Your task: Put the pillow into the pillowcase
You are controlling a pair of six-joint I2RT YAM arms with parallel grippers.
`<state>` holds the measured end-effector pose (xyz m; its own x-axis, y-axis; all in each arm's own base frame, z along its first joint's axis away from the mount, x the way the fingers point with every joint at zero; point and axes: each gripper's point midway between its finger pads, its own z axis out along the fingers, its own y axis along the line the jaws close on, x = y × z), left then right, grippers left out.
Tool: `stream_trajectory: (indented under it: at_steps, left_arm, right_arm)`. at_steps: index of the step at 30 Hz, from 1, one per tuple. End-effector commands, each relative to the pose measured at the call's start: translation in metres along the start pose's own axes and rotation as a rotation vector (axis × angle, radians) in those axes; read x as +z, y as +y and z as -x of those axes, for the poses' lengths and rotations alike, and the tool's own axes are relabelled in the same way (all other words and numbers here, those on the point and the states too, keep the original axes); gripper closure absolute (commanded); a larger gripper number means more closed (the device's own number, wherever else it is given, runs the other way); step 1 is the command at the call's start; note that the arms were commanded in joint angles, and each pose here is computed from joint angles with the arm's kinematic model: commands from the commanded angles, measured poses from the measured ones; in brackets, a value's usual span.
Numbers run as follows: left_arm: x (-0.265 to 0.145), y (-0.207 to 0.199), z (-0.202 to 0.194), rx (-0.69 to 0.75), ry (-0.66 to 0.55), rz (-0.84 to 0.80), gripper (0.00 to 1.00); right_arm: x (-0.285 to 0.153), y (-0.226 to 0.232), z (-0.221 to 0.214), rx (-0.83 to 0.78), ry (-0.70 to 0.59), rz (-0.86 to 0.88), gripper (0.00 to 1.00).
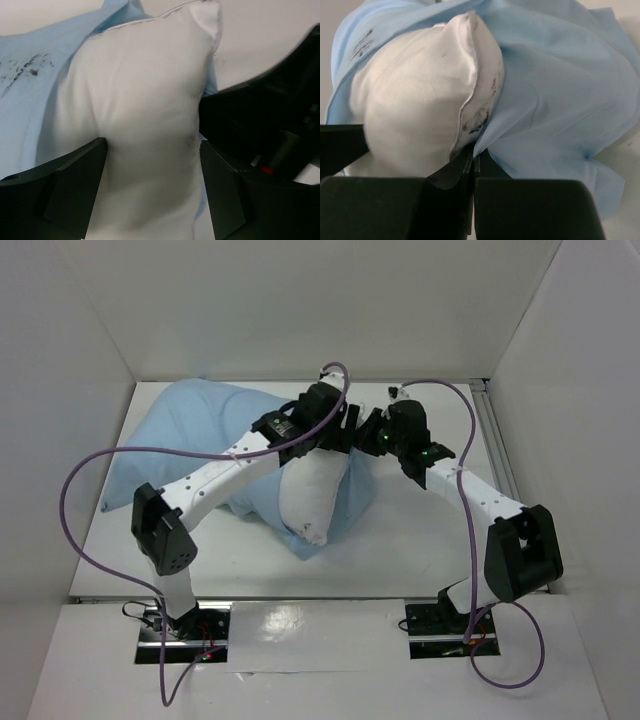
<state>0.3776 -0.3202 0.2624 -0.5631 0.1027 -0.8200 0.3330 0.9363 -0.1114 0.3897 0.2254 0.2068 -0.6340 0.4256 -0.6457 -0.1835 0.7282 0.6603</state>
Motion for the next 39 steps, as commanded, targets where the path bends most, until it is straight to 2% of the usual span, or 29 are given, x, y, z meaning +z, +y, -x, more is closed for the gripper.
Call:
stream_trajectory:
  at_steps: [1,2,3,4,5,9,10,11,14,17,24,30,33,39]
  left_arm:
    - [0.028,0.008,-0.009,0.036,-0.018,0.086,0.14]
    - [0.031,0.007,-0.015,0.039,-0.007,0.077,0.21]
    - [0.037,0.008,-0.023,0.046,0.014,0.084,0.33]
    - [0.043,0.009,-0.032,0.046,0.035,0.092,0.90]
    - [0.043,0.017,-0.036,0.022,0.049,0.122,1.00]
    - [0.047,0.025,-0.057,0.068,0.119,0.121,1.00]
    - [0.049,0.026,-0.074,0.094,0.162,0.106,1.00]
    - [0.042,0.016,-0.079,0.123,0.187,0.024,1.00]
    - [0.034,0.017,-0.126,0.136,0.377,-0.102,1.00]
    - [0.026,0.031,-0.175,0.206,0.523,-0.110,1.00]
    - [0.015,0.032,-0.216,0.253,0.643,-0.192,1.00]
    - [0.018,0.042,-0.240,0.286,0.740,-0.165,1.00]
    - [0.023,0.047,-0.249,0.272,0.769,-0.149,1.00]
    - [0.036,0.058,-0.267,0.247,0.829,-0.117,1.00]
  right_arm:
    - [-0.014,0.038,0.029,-0.025,-0.073,0.103,1.00]
    - [-0.017,0.040,0.027,-0.027,-0.071,0.119,1.00]
    - [-0.017,0.042,0.025,-0.018,-0.061,0.130,1.00]
    - [-0.017,0.038,0.028,-0.015,-0.070,0.125,1.00]
    - [-0.018,0.037,0.029,-0.004,-0.068,0.128,1.00]
    - [-0.025,0.029,0.039,0.027,-0.091,0.119,1.00]
    - [-0.026,0.027,0.041,0.030,-0.093,0.119,1.00]
    - [-0.028,0.022,0.051,0.058,-0.118,0.113,1.00]
    - [-0.031,0.020,0.066,0.068,-0.154,0.131,1.00]
    - [-0.028,0.011,0.085,0.082,-0.194,0.122,1.00]
    - [-0.036,0.008,0.141,0.151,-0.346,0.184,1.00]
    - [-0.075,0.051,0.189,0.108,-0.526,0.316,1.00]
    - [-0.103,0.082,0.197,0.053,-0.572,0.424,1.00]
    - [-0.150,0.116,0.188,-0.023,-0.597,0.533,1.00]
